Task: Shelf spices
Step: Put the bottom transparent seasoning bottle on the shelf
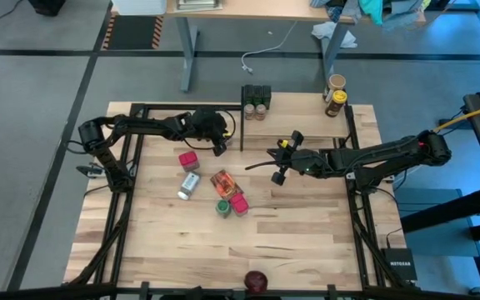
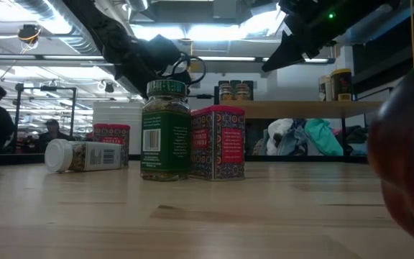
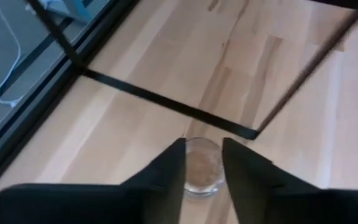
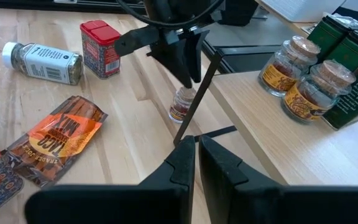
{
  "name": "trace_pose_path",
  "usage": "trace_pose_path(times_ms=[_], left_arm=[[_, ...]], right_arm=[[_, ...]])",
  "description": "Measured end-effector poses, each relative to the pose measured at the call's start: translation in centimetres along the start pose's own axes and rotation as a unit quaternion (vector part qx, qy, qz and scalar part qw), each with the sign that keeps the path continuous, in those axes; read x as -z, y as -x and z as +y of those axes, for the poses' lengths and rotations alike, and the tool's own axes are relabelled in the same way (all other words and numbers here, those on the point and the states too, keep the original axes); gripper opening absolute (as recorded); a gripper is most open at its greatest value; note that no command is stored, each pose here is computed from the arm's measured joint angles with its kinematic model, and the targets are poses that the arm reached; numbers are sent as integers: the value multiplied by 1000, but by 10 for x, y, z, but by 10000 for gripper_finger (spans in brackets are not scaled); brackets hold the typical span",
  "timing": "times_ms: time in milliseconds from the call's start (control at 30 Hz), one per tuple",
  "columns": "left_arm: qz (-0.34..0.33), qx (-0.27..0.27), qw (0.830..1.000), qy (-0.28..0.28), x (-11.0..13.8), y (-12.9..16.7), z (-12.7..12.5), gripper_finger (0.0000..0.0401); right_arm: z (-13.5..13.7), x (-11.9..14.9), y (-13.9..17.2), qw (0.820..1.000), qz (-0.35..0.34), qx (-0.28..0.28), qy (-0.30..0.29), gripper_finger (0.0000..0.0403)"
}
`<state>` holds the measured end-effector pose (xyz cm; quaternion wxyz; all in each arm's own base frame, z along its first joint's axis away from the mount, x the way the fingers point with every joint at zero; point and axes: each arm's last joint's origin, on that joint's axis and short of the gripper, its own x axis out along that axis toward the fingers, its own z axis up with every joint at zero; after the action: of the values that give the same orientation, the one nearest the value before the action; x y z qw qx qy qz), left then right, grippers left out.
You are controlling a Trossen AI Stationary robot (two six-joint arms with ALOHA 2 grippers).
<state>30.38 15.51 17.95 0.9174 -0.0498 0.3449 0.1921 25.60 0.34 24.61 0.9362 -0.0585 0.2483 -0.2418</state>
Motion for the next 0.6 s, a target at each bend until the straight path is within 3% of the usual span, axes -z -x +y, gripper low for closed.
trace_pose_path(times_ms=[300,600], left_arm=[[12,-17,1000,-9,8,-17,-3,201],[8,-63,998,-28,8,-21,0,209]], right_arm=[[0,0,0,1000,0,0,0,28],[0,0,0,1000,0,-1,0,28]])
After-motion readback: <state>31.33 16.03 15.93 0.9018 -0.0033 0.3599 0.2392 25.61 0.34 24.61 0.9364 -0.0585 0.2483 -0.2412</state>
